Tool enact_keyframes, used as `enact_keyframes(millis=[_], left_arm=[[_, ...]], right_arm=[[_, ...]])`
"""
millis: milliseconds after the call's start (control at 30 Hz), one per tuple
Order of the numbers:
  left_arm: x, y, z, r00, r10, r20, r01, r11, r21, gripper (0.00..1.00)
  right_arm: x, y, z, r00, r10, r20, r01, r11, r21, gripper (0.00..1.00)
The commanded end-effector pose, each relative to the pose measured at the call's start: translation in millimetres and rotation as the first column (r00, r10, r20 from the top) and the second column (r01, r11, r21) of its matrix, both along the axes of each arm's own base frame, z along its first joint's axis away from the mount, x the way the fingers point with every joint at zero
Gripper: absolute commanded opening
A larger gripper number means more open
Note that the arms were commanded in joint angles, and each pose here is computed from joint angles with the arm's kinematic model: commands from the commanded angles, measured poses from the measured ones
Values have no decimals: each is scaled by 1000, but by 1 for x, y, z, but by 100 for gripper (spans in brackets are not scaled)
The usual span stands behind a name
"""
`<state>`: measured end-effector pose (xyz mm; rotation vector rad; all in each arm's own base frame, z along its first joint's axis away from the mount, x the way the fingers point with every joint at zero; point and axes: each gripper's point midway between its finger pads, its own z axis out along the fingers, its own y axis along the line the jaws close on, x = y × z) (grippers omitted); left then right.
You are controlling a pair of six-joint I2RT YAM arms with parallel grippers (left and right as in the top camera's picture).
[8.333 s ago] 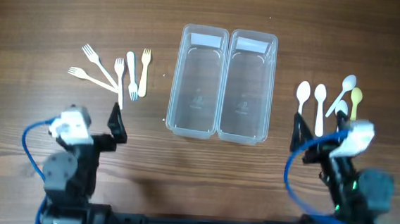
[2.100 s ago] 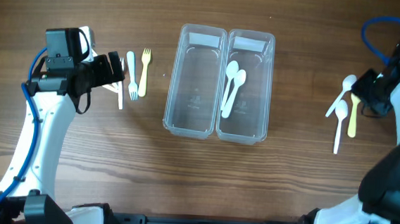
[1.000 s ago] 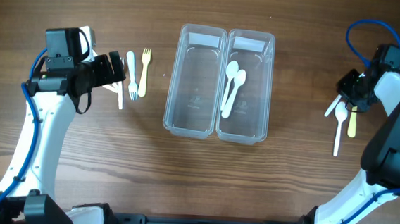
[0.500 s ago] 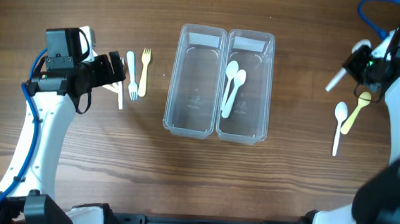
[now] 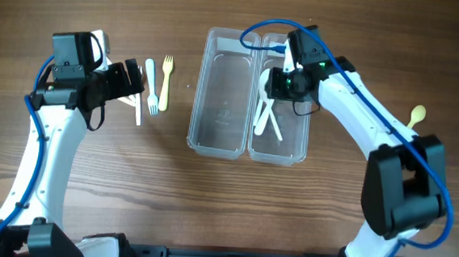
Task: Pack container
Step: 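Grasp a third white spoon and place it in the right tray, then grasp the yellow spoon with the right gripper and place it in the right tray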
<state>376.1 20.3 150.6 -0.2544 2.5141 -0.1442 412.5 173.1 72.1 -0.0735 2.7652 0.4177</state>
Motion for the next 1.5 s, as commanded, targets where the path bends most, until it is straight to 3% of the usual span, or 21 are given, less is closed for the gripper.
enact_keyframes(millis=[0, 67, 133, 300, 400, 500, 967, 1000, 1067, 1300, 1467], left_arm=[[4, -1, 7, 1000, 1, 19, -1, 1000, -19, 100], [4, -2, 7, 1000, 1, 19, 0, 1000, -19, 100], [4, -2, 7, 1000, 1, 19, 0, 1000, -19, 100], [4, -1, 7, 1000, 1, 19, -1, 1000, -19, 100], [4, -2, 7, 1000, 1, 19, 0, 1000, -19, 100], [4, -2, 6, 1000, 0, 16, 0, 1000, -20, 100], [-4, -2, 1, 1000, 0, -22, -1, 1000, -24, 100], [-4, -2, 1, 1000, 0, -22, -1, 1000, -24, 100], [-4, -2, 1, 1000, 1, -22, -1, 1000, -24, 100], [-3, -2, 1, 1000, 1, -20, -1, 1000, -23, 100], [-2, -2, 2, 1000, 0, -13, -1, 1000, -23, 100]], right_arm=[[17, -34, 77, 970, -38, 240, 63, 993, -99, 53], [19, -103, 103, 932, -187, 311, 263, 939, -223, 54], [11, -156, 99, 916, -294, 271, 364, 894, -260, 54], [-34, -284, 23, 797, -602, 35, 588, 763, -269, 53], [-46, -311, -12, 730, -680, -69, 658, 727, -198, 45], [-53, -326, -39, 668, -733, -128, 704, 679, -211, 44], [-74, -351, -89, 596, -775, -209, 723, 631, -280, 48], [-76, -350, -93, 593, -774, -220, 721, 633, -284, 47], [-78, -349, -98, 591, -773, -233, 717, 635, -289, 30], [-78, -347, -95, 593, -770, -237, 717, 639, -279, 15], [-40, -345, 0, 657, -752, -49, 745, 658, -109, 10]])
